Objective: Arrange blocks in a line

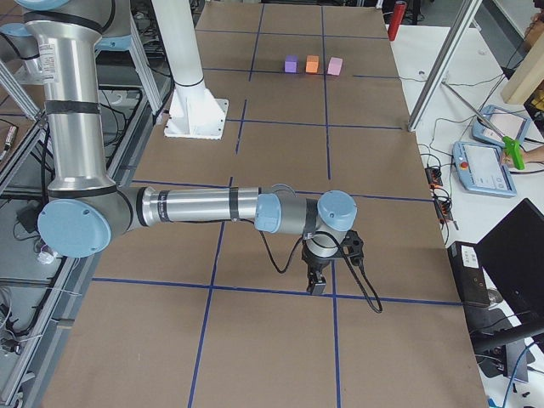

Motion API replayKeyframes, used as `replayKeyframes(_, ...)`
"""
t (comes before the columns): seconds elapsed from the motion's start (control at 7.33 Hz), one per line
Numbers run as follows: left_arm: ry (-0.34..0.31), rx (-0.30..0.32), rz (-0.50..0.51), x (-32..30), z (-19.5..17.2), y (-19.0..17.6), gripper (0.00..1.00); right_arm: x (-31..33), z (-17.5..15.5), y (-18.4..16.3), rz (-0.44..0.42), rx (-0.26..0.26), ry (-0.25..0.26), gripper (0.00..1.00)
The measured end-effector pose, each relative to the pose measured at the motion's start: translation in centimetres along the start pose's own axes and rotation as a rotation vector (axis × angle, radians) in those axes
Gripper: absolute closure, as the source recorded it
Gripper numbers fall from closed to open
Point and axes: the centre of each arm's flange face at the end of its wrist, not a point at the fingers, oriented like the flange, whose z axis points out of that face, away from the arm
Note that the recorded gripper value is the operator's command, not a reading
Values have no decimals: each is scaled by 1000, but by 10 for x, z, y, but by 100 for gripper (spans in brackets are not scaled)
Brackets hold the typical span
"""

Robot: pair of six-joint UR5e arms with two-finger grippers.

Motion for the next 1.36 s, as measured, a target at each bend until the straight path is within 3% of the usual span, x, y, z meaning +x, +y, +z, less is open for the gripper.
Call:
replayKeyframes(0.41, -55, 5, -65, 24, -9, -26, 0, 0, 0, 0, 1, 0, 0, 0)
replayKeyframes(1.36, -48, -11, -70, 25, -4, -27, 0, 0, 0, 0, 0, 0, 0, 0)
